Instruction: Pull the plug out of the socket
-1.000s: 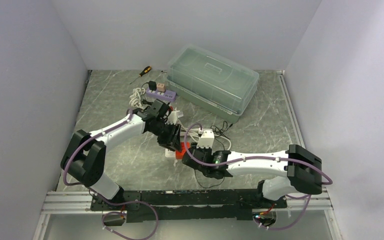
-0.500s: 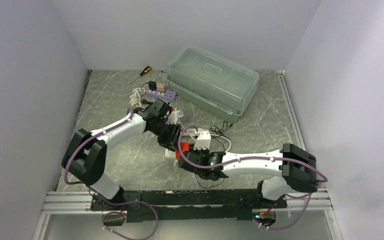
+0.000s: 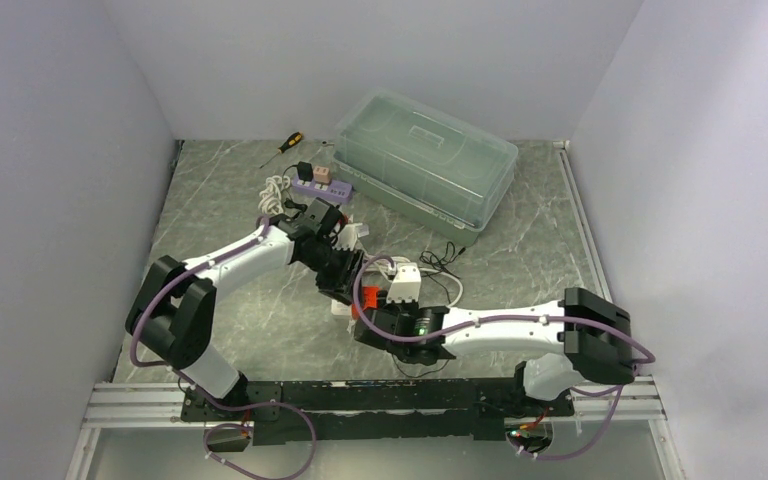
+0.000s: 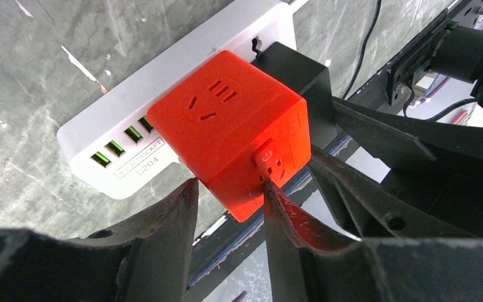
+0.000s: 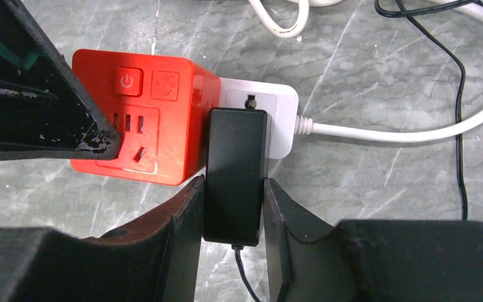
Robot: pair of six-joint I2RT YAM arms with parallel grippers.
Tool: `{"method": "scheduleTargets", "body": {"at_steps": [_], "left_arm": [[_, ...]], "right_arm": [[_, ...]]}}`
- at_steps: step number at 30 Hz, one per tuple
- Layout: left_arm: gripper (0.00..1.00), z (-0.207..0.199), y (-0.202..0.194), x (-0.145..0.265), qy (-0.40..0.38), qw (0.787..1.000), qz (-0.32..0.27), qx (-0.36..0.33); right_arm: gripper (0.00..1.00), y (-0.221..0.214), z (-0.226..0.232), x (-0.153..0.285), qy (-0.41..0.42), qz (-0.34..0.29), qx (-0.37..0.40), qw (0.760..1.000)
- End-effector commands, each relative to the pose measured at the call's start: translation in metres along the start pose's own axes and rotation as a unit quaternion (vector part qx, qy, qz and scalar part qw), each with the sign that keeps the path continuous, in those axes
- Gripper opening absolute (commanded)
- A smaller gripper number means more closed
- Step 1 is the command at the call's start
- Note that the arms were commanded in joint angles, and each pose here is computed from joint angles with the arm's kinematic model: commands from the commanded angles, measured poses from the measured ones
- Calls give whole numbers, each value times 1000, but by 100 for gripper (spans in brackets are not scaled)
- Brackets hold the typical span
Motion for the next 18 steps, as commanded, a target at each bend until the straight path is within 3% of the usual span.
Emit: {"method": "scheduleTargets", "body": {"at_steps": [1, 18], "left_arm": [[46, 45, -11, -16, 110, 994, 30, -10], [46, 48, -9, -16, 119, 992, 30, -9]], "right_arm": [[0, 16, 8, 14, 41, -10, -49, 998], [0, 11, 15, 9, 35, -11, -27, 999]]}}
Point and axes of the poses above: each gripper's point midway between its finger pads, its own x axis back along the fingers, its own z axis along the line the jaws close on, y = z × x, the point moved 3 cm from there along x, back along the fingers, and after that the axes turned 9 degrees about -x, right-handed, at the moved point
